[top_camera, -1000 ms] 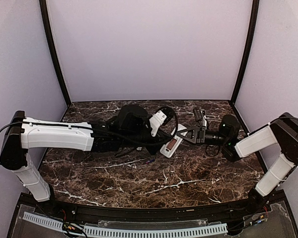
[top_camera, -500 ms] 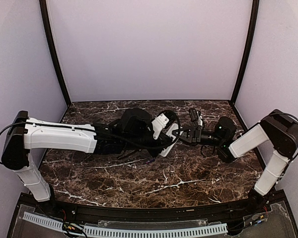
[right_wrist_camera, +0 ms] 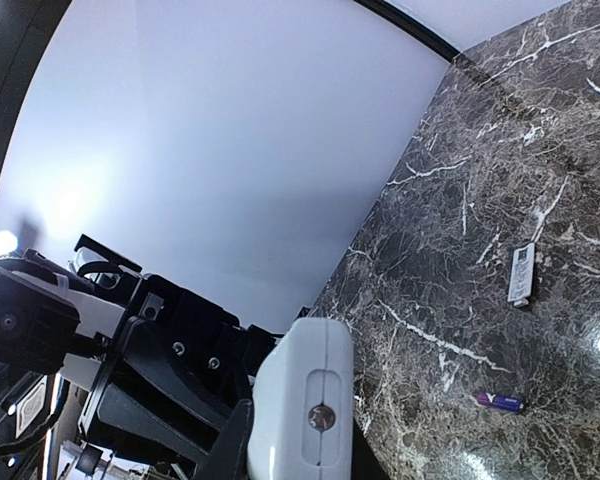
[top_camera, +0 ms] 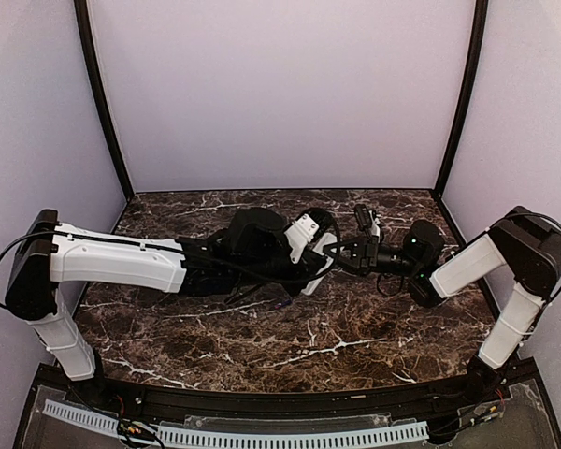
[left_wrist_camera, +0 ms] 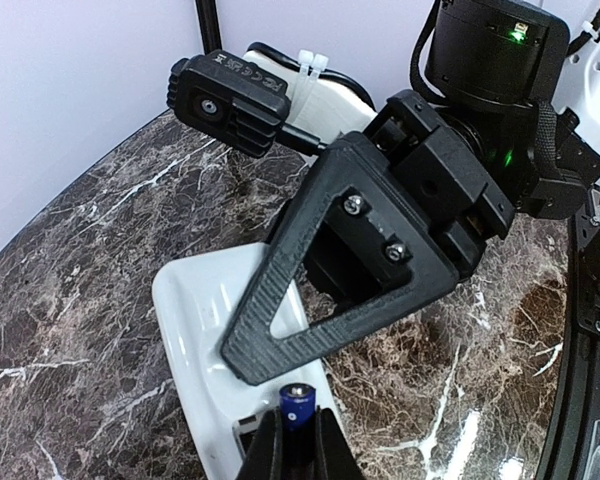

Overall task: Load the batteries into the remote control
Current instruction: Place the battery in the battery compartment.

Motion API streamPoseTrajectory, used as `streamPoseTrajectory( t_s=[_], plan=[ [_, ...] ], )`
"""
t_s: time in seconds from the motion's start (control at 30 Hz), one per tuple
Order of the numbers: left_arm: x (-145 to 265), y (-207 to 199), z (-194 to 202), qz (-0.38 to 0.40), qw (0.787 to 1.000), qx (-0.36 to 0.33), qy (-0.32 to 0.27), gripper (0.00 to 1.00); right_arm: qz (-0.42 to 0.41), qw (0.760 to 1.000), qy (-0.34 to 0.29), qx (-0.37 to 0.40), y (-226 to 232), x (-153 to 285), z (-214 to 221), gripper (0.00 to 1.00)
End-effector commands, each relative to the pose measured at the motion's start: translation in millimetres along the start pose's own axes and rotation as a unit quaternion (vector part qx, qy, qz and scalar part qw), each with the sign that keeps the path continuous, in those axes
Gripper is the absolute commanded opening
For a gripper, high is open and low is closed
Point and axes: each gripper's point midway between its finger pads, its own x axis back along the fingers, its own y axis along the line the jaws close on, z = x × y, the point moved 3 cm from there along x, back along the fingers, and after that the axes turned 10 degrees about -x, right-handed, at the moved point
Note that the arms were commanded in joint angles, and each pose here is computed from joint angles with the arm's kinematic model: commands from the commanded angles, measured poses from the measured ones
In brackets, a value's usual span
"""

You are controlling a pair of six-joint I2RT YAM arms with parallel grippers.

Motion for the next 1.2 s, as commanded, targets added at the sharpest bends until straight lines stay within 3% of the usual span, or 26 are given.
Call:
streamPoseTrajectory(
  t_s=[0.0, 0.37, 1.17],
  plan=[
    [2.5, 0.4, -1.0, -0.007, 1.000, -0.002, -0.011, 0.00, -0.071, 0.995, -0.014, 0.070, 37.7, -3.0, -6.0, 0.00],
    [6.4, 1.7, 10.9, -0.012, 1.000, 0.020, 0.000, 0.03, -0.090, 0.992, -0.025, 0.087, 51.6, -2.0, -9.9, 0.00],
    [25.9, 14.9, -5.1, -0.035, 0.999, 0.013, -0.003, 0.37, -0.079, 0.992, -0.017, 0.093, 47.6, -0.8, -6.5, 0.00]
  ],
)
